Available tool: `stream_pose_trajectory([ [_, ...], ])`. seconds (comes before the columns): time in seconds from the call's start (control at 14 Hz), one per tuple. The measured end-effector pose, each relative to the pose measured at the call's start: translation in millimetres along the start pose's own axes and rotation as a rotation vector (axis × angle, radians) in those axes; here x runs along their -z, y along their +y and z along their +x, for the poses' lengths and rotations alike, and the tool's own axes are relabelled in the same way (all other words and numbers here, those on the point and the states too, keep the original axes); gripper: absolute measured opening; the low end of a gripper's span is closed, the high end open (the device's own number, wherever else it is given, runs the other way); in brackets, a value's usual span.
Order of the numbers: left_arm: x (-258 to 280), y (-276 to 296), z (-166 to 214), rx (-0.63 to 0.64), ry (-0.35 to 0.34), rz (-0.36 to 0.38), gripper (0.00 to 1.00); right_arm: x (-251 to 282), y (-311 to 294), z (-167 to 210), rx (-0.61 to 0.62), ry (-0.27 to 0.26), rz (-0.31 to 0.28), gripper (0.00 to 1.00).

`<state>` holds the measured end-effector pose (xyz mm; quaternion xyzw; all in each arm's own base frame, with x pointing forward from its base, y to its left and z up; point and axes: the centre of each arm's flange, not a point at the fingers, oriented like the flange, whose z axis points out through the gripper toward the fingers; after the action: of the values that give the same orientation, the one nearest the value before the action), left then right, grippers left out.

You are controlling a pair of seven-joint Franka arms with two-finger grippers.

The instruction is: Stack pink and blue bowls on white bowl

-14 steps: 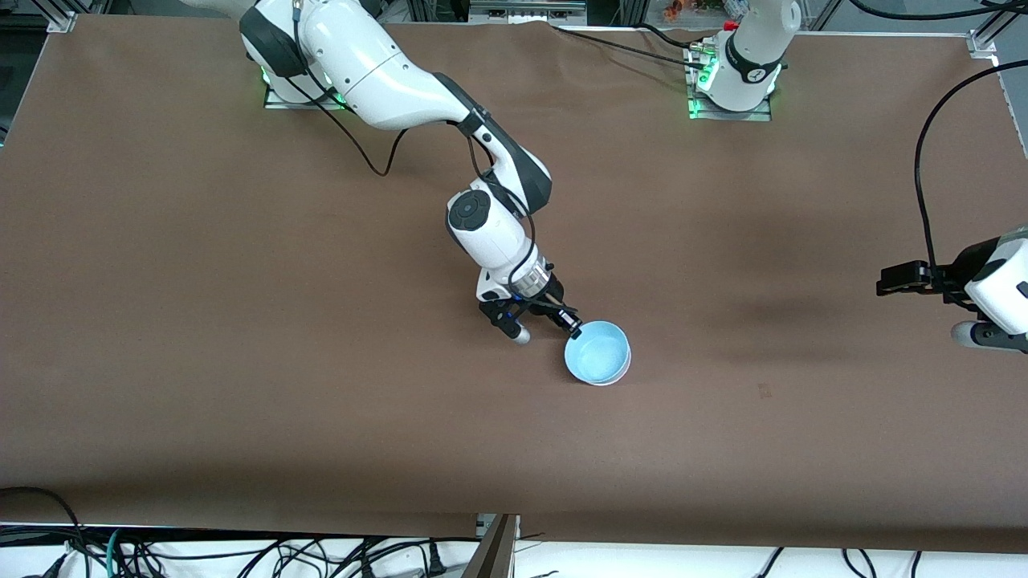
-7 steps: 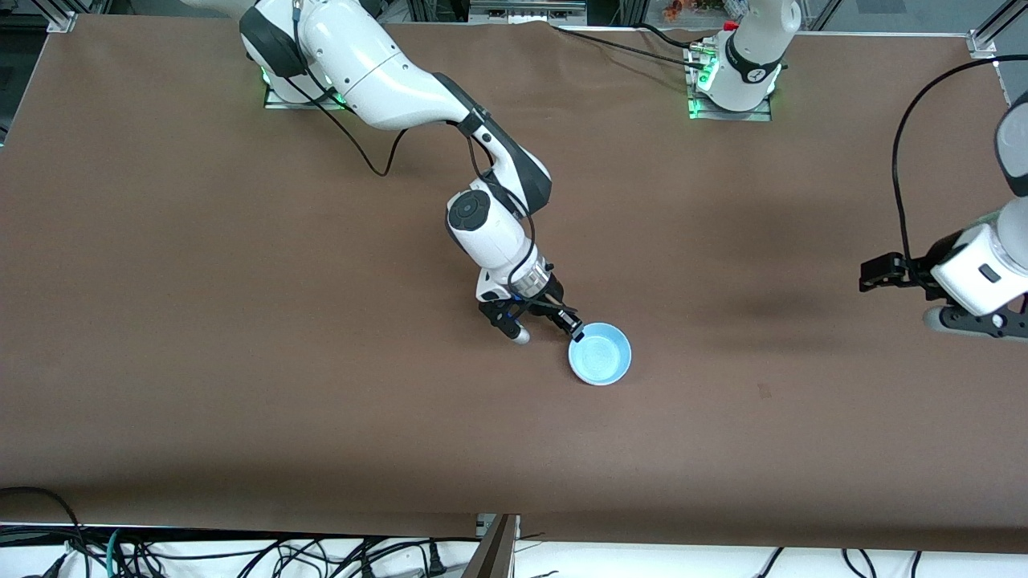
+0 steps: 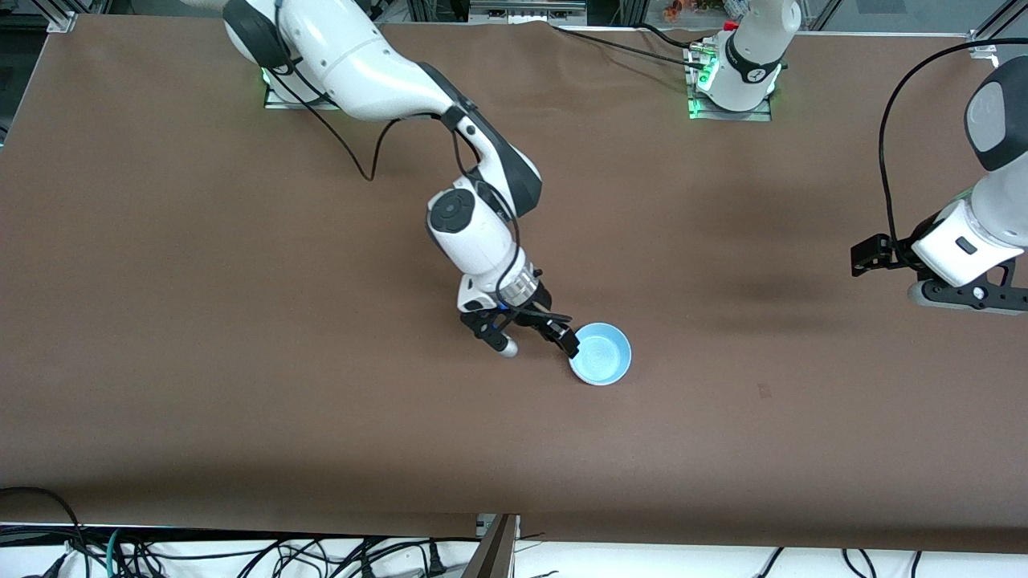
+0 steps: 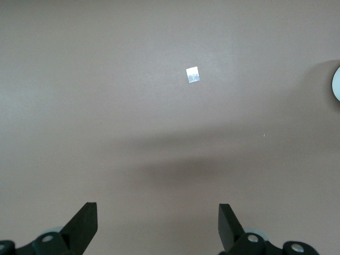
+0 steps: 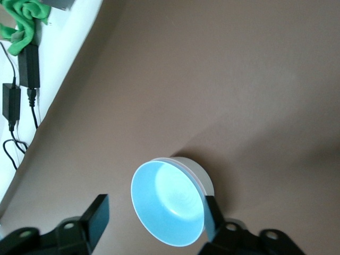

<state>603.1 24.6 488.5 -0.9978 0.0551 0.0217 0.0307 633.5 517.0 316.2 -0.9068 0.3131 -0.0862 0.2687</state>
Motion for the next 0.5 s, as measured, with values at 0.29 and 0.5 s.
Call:
stream_pose_trajectory([
  [0.29, -4, -3, -3, 0.006, -0.004, 0.001, 1.00, 87, 0, 60, 0.190, -0.032, -0.190, 1.00],
  [0.5, -9, -2, -6, 0.005, -0.002, 0.003, 1.00, 176, 27, 116, 0.379, -0.131, -0.334, 1.00],
])
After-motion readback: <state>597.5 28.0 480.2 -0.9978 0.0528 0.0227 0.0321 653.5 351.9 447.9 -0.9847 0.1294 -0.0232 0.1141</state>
